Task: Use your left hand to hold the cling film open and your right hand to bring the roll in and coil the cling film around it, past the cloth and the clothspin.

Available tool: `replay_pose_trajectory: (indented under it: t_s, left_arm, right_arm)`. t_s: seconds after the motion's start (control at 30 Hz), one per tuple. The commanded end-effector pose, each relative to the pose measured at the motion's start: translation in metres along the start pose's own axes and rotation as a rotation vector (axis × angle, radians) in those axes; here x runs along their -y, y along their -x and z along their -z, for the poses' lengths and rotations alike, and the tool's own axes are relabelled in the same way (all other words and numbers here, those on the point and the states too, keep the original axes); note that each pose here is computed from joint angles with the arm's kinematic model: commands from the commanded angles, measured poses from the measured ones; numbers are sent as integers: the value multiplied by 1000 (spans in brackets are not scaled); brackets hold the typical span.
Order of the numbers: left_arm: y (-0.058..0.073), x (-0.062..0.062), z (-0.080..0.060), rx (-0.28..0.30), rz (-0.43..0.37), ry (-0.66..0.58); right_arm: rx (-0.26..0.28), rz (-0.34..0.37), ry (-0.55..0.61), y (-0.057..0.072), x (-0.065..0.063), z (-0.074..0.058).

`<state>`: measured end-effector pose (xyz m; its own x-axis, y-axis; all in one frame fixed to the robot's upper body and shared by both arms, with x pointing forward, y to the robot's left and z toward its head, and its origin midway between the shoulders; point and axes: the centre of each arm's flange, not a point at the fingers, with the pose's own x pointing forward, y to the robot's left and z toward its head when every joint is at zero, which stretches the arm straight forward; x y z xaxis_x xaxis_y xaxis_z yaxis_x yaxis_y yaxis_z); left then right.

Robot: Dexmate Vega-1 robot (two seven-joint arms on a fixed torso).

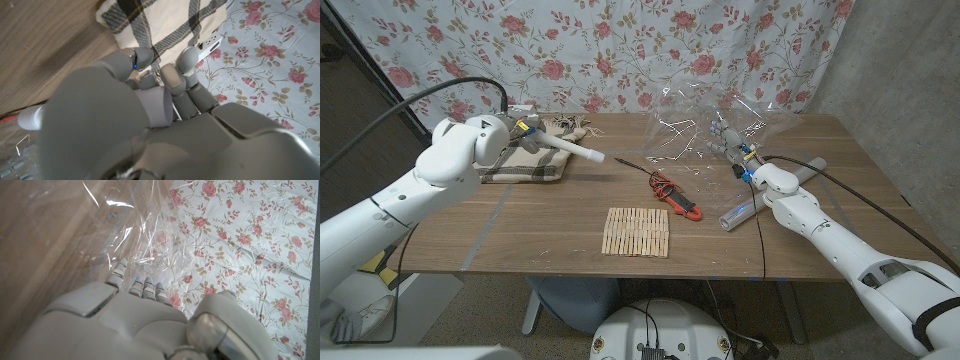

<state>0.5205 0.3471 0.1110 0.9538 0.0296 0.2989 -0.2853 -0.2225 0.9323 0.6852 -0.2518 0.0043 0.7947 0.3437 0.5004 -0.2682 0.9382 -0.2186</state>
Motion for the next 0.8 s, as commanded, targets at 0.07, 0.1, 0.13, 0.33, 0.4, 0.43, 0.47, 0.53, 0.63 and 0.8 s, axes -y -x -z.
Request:
replay_pose_trajectory:
  t_s: [0.07, 0.1, 0.13, 0.33, 0.4, 0.43, 0.47, 0.53, 0.63, 0.8]
  left_arm:
    - [8, 14, -3, 131, -122, 238]
    - [9, 15, -3, 145, -119, 253]
    - [9, 15, -3, 157, -112, 273]
    - [9, 20, -3, 192, -117, 400]
    - [10, 21, -3, 193, -126, 419]
    - [11, 21, -3, 192, -126, 430]
    - [11, 22, -2, 192, -128, 438]
    - [12, 23, -1, 195, -127, 453]
    - [13, 24, 3, 195, -145, 484]
    - [14, 24, 5, 188, -170, 516]
  right_arm:
    - [-2, -9, 14, -2, -1, -3]
    - [-2, -8, 16, -2, -1, -4]
    - [-2, -8, 15, -2, -1, -4]
    - [-6, -14, 15, -2, -3, -3]
    - [-9, -13, 13, -1, -4, -3]
    - [-9, -13, 13, -1, -5, -3]
    - [-8, -13, 14, -1, -5, -3]
    - [-8, -10, 11, -1, -5, -3]
    - [-8, -7, 13, 0, -6, -4]
    - [0, -10, 17, 0, -8, -6]
